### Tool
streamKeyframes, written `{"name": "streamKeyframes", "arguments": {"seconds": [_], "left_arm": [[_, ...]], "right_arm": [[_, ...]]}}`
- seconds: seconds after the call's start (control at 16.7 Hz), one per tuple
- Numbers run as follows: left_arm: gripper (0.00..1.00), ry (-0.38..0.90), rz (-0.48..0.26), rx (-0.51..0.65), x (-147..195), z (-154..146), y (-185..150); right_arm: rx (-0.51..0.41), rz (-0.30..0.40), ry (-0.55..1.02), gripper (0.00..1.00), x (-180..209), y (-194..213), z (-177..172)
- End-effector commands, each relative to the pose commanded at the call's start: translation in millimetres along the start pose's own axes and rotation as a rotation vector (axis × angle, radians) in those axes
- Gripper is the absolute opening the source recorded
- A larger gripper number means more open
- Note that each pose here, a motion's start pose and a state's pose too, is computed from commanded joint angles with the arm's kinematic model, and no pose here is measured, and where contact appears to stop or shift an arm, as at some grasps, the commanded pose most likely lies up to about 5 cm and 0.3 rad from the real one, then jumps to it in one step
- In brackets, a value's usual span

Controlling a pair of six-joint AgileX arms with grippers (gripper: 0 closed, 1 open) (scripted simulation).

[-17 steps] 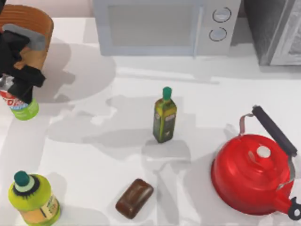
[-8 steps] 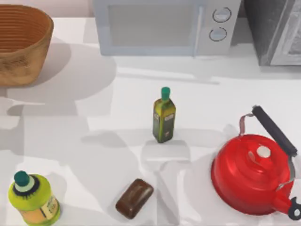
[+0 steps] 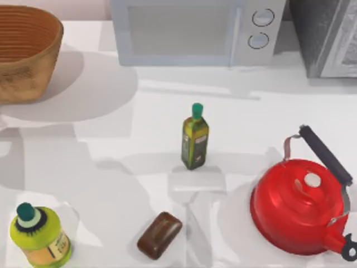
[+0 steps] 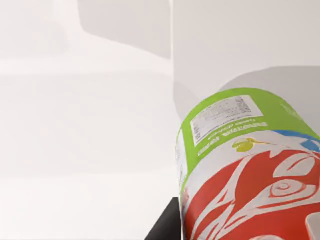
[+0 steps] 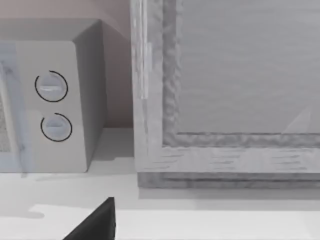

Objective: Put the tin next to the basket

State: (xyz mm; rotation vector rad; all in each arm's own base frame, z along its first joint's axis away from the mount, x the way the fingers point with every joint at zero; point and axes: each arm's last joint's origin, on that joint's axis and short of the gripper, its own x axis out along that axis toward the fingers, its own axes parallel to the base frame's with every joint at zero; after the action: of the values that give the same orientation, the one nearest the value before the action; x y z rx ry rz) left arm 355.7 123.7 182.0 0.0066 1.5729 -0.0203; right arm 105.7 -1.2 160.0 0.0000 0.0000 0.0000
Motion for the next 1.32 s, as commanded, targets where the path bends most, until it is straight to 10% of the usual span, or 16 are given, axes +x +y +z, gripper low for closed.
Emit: {"name": "streamKeyframes", "arguments": {"seconds": [0.96,1.32], "left_arm": [[0.00,-0.003,0.008,0.003,10,8,-16],[0.45,-0.003,0.008,0.003,10,8,-16]], "right_arm": [[0.000,0.000,0.000,1.00,0,0,0],[0.000,0.000,0.000,1.00,0,0,0]]}}
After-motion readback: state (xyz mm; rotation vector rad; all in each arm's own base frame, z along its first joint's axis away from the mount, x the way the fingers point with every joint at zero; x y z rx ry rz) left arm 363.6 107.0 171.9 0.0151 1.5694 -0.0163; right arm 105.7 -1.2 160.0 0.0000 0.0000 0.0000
